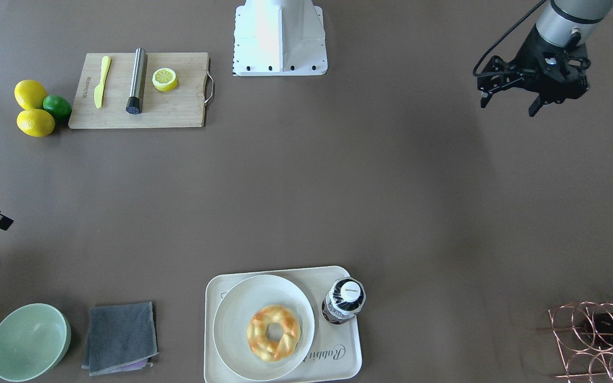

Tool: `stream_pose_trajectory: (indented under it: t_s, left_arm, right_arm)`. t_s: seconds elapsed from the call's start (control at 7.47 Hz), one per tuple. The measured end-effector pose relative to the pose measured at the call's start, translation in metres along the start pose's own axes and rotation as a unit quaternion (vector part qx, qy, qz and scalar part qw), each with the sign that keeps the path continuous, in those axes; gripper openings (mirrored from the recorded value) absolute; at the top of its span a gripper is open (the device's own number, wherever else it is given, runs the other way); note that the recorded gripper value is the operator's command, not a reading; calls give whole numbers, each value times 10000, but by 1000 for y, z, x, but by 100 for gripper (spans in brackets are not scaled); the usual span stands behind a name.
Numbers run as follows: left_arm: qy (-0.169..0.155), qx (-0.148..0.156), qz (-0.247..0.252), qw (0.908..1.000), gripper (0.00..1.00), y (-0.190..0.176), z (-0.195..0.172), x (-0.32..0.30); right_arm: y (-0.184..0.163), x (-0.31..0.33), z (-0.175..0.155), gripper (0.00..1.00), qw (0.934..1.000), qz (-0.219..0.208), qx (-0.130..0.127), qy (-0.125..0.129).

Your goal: Place donut on tray

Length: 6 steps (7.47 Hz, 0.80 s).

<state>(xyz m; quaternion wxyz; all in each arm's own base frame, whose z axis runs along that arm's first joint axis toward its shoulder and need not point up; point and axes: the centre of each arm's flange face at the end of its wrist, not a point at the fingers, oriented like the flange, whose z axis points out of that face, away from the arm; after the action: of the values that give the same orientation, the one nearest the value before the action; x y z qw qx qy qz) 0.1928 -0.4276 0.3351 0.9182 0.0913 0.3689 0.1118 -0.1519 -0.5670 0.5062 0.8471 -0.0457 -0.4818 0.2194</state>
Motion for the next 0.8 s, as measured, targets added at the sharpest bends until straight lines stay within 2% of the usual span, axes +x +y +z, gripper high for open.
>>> stream_pose_trajectory:
  t_s: [0.4,0.54,0.8]
  left_arm:
    - [-164,-128,429,9989,97,13,11,-98]
    - [-93,-161,482,9987,97,26,14,-129]
    - [12,-288,536,9981,97,52,20,-192]
  right_arm:
    - [-1,116,-42,100,9950,-966,64,253]
    - [-8,135,-60,100,9912,-1262,46,404]
    - [-21,164,-105,100,9791,-1860,-101,823]
